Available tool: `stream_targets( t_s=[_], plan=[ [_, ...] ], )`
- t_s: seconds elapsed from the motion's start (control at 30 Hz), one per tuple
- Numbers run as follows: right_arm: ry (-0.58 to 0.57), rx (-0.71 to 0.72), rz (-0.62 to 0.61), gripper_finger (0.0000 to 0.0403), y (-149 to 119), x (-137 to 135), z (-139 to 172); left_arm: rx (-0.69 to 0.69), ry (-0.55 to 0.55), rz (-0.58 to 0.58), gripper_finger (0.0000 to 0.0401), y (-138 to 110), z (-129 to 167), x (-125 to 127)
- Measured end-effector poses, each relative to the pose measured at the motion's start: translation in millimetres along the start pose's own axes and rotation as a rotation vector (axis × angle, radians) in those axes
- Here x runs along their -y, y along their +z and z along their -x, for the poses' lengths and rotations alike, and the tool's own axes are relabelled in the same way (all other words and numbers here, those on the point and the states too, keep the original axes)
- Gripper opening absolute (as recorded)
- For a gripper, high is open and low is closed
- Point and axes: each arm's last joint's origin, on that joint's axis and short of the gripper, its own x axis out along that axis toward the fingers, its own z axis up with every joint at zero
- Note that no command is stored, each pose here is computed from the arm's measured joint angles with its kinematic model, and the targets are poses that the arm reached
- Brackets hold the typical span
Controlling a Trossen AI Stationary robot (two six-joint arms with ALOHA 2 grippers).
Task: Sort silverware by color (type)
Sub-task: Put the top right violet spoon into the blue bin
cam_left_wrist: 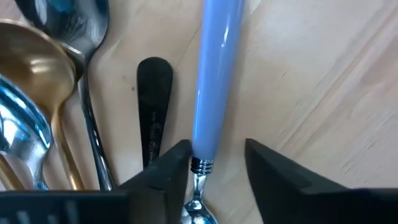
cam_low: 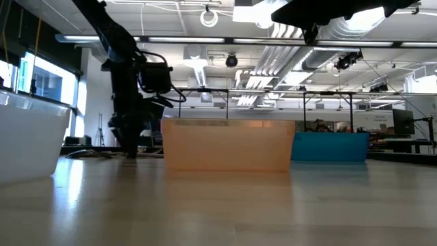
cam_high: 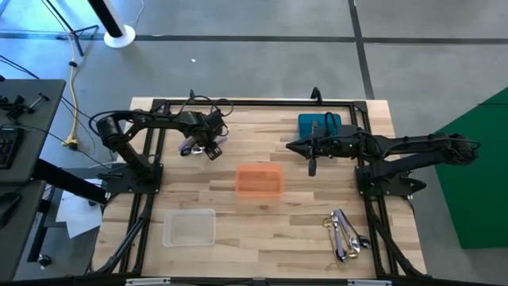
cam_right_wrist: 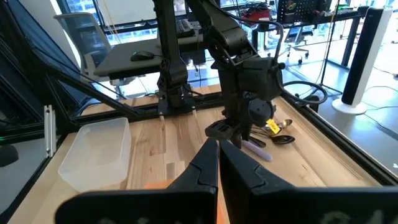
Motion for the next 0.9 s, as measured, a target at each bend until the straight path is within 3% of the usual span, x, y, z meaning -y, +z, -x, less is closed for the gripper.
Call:
stream_targets(
  t_s=[0.13,0.2,0.9],
  plan=[
    [0.000,0.000,0.000,0.0000,0,0,0,0.001,-0.008,-0.013,0.0035,0,0,0],
    [0.000,-0.001,0.000,0.0000,0,0,0,-0.001,-0.010,-0.007,0.0018,0,0,0],
    [0.000,-0.005,0.000,0.0000,-1,0,0,0.056,-0.002,-0.033,0.0018,-2,16,0]
  ],
)
